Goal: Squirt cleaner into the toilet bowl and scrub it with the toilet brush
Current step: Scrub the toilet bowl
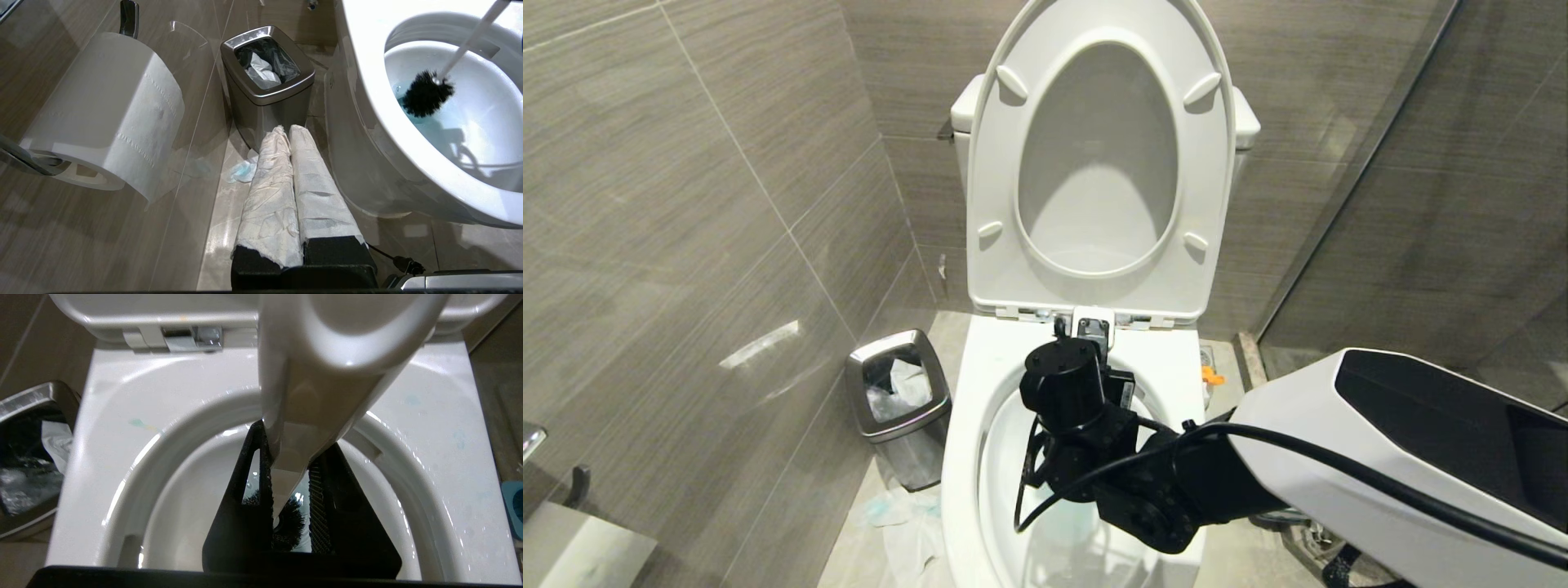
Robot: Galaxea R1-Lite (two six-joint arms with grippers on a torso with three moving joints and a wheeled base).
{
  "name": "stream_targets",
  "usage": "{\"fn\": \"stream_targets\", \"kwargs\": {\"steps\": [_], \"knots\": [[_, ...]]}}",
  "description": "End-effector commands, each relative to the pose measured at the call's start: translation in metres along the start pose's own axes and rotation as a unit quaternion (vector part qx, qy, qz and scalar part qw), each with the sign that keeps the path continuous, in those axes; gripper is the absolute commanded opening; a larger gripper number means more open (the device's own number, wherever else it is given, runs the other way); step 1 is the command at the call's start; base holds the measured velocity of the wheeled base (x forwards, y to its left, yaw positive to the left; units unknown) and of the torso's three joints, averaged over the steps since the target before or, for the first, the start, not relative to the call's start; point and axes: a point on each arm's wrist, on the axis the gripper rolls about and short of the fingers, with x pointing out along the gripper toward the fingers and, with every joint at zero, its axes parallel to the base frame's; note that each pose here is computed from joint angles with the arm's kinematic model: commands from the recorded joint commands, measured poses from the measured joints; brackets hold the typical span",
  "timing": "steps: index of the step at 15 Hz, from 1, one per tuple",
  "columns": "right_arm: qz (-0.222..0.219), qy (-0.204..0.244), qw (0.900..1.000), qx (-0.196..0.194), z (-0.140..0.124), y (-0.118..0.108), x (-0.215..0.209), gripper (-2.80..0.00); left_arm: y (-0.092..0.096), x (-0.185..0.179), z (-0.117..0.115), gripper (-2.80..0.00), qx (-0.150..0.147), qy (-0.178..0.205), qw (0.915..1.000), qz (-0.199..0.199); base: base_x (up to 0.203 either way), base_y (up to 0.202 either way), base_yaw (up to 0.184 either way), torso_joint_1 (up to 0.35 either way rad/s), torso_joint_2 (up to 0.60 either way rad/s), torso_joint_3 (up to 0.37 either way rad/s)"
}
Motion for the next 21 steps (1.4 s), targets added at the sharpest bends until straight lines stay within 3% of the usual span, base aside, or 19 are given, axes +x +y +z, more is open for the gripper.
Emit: {"fn": "stream_targets", "kwargs": {"steps": [1, 6, 8, 11, 18, 21], "knots": [[-0.003, 0.019, 1.0, -0.011, -0.023, -0.004, -0.005, -2.8, 0.0, 0.0, 0.0, -2.8, 0.0, 0.0, 1.0, 0.0, 0.0, 0.0, 0.0, 0.0, 0.0, 0.0], [-0.023, 0.043, 0.998, -0.031, -0.085, -0.009, 0.012, -2.8, 0.0, 0.0, 0.0, -2.8, 0.0, 0.0, 1.0, 0.0, 0.0, 0.0, 0.0, 0.0, 0.0, 0.0], [-0.03, 0.045, 0.998, -0.037, -0.098, -0.011, 0.015, -2.8, 0.0, 0.0, 0.0, -2.8, 0.0, 0.0, 1.0, 0.0, 0.0, 0.0, 0.0, 0.0, 0.0, 0.0], [-0.026, 0.031, 0.999, -0.021, -0.074, -0.008, 0.012, -2.8, 0.0, 0.0, 0.0, -2.8, 0.0, 0.0, 1.0, 0.0, 0.0, 0.0, 0.0, 0.0, 0.0, 0.0], [-0.018, -0.033, 0.999, 0.02, 0.037, -0.016, -0.019, -2.8, 0.0, 0.0, 0.0, -2.8, 0.0, 0.0, 1.0, 0.0, 0.0, 0.0, 0.0, 0.0, 0.0, 0.0], [-0.018, -0.03, 0.999, 0.012, 0.037, -0.019, -0.023, -2.8, 0.0, 0.0, 0.0, -2.8, 0.0, 0.0, 1.0, 0.0, 0.0, 0.0, 0.0, 0.0, 0.0, 0.0]]}}
